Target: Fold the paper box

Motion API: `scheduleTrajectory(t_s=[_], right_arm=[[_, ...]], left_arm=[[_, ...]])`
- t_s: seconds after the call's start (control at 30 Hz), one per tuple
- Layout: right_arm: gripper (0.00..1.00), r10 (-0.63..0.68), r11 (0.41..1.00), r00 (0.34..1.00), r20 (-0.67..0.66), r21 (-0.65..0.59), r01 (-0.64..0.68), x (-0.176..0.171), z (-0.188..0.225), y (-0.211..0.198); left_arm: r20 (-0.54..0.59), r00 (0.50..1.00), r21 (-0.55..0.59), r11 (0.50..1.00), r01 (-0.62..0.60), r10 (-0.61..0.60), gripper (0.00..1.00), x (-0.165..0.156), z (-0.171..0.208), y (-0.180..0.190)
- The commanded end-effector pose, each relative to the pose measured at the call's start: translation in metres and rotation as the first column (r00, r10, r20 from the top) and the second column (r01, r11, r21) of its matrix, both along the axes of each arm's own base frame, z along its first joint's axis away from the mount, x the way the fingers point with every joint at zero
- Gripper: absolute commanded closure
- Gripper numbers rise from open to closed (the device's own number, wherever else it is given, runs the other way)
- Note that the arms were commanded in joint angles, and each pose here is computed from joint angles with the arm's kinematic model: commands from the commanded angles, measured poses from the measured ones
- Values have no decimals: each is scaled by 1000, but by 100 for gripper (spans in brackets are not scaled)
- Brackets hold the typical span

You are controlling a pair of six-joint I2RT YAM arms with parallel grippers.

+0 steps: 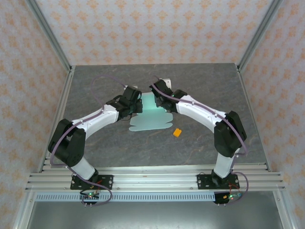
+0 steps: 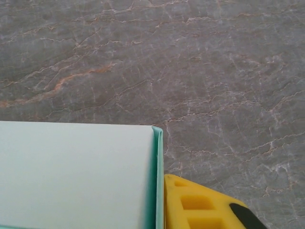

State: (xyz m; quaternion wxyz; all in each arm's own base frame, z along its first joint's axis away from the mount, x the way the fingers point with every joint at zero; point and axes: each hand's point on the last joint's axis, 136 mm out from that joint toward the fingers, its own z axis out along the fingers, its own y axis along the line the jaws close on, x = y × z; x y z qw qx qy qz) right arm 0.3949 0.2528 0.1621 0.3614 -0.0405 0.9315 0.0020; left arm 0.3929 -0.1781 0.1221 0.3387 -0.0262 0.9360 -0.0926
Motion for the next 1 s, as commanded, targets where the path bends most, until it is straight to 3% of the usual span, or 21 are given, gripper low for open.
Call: scheduleTrajectory(t_s=[0.0,0.67,0.83,0.97], right_arm=[[88,-93,994,993,68,-50,96,13,9,-15],[90,-217,875,954,208,-391,285,26,4,-47],[88,-194,912,966,173,-332,243,27,-2,-34],[83,-131,965,981,143,-210,160,22,-1,-20]], left_arm=[[27,999,-4,1000,20,-20,99,3,12,-4],[23,1000,-19,1000,10,-10,99,3,10,-6],[22,1000,-18,1000,11,-10,99,3,10,-6],[28,1000,-2,1000,4,-4,99,2,11,-2]])
